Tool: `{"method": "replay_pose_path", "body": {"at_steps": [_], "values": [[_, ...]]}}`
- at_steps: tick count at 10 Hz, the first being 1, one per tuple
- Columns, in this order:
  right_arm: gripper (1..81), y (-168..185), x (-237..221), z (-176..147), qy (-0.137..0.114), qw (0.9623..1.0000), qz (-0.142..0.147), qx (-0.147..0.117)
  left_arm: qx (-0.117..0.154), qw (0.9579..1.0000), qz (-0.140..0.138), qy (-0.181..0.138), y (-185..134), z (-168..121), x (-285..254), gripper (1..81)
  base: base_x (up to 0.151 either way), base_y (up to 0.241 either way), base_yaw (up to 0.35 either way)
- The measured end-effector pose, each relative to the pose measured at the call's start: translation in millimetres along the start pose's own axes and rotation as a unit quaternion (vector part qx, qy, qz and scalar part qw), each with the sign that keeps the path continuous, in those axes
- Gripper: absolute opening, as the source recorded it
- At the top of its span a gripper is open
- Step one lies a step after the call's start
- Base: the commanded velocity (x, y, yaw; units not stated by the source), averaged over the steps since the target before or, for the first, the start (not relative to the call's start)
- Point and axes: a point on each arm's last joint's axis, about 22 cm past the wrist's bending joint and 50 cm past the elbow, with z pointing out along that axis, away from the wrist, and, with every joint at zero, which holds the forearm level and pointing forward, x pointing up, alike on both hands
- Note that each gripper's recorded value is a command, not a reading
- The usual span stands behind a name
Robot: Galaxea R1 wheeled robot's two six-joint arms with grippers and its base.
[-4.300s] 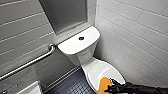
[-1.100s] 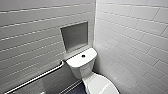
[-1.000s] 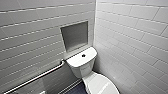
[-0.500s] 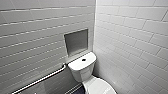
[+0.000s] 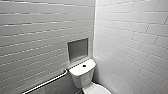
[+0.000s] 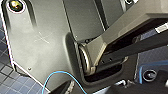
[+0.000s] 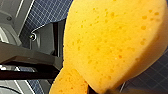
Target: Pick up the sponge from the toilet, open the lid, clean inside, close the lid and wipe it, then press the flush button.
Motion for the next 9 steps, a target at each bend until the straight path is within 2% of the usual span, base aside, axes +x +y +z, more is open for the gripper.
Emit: {"method": "replay_pose_path", "body": {"at_steps": [3,5,7,9], "values": [[1.0,0.9,-20.7,-10.0,-0.009,0.9999,0.003,-0.005,-0.004,1.0,-0.003,-0.006,11.1,-6.5,-17.8,81.1,0.0,0.0,0.0],[1.0,3.1,-49.4,-13.1,-0.036,0.999,0.008,-0.025,-0.008,0.9998,-0.008,-0.018,21.0,-10.3,-40.1,81.1,0.0,0.0,0.0],[1.0,-0.2,-73.6,-16.9,-0.049,0.9984,0.012,-0.027,-0.011,0.9994,-0.013,-0.03,27.0,-14.4,-61.5,81.1,0.0,0.0,0.0],[1.0,3.0,-78.5,-20.9,-0.047,0.9984,0.008,-0.031,-0.01,0.9995,-0.012,-0.027,29.5,-16.8,-67.2,81.1,0.0,0.0,0.0]]}}
